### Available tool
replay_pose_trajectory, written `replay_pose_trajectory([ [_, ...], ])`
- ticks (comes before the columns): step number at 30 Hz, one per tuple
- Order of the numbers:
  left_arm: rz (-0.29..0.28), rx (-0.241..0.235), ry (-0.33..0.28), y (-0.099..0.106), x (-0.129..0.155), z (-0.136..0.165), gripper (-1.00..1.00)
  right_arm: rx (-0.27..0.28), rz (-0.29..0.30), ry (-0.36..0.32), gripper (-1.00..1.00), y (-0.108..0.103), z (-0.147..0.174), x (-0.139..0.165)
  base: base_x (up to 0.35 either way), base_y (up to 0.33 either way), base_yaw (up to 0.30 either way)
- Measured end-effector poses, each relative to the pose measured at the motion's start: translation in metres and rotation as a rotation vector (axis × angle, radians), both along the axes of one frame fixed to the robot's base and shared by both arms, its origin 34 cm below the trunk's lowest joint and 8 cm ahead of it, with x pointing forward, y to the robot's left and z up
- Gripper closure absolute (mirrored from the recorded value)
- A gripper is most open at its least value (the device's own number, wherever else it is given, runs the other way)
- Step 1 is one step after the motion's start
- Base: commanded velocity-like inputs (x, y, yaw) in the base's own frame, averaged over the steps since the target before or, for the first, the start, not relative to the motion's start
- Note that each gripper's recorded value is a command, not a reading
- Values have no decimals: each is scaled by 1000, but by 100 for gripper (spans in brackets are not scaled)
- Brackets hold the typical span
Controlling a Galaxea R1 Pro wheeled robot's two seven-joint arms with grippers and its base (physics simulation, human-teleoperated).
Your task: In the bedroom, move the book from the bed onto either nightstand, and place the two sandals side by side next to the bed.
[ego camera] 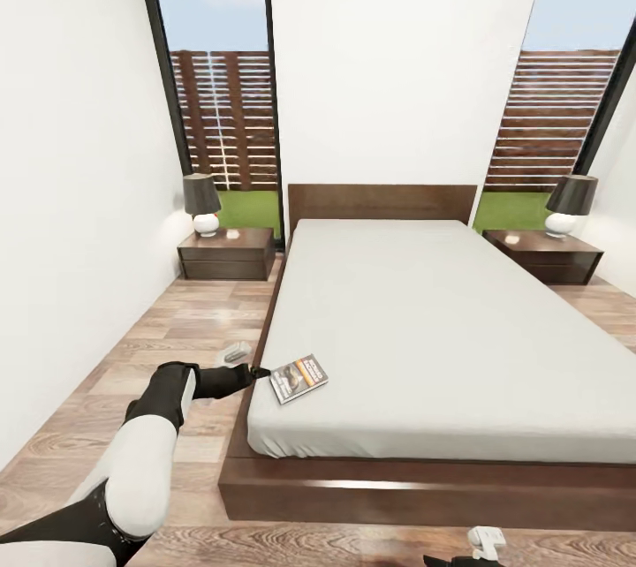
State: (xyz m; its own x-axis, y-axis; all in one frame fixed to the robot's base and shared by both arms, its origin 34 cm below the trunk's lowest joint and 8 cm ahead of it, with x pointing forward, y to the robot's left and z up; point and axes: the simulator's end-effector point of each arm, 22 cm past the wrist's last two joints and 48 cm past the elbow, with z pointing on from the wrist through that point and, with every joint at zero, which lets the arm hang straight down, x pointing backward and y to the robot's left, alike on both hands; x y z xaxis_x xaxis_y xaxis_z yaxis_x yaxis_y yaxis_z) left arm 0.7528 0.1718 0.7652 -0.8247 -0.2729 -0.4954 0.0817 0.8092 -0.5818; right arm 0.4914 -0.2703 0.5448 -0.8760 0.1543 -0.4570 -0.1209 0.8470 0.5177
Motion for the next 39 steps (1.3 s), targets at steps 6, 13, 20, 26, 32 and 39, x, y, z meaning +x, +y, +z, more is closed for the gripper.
replay_pose_trajectory([
  [6,-2,0,-7,0,1,1,-100,0,0,-1,-100,0,0,0,267,0,0],
  [13,-2,-1,-8,-1,1,1,-100,0,0,-1,-100,0,0,0,317,0,0],
  [20,-5,-4,-7,-4,1,1,-100,1,1,-1,-100,0,0,0,183,0,0],
  [26,-6,-5,-7,-4,1,1,-100,3,2,-1,-100,0,0,0,9,0,0],
  [32,-5,-4,-6,-3,1,5,-100,3,2,-1,-100,0,4,0,0,0,0],
  [39,-6,-6,-6,-5,1,13,-100,1,2,0,-100,0,12,0,0,0,0],
])
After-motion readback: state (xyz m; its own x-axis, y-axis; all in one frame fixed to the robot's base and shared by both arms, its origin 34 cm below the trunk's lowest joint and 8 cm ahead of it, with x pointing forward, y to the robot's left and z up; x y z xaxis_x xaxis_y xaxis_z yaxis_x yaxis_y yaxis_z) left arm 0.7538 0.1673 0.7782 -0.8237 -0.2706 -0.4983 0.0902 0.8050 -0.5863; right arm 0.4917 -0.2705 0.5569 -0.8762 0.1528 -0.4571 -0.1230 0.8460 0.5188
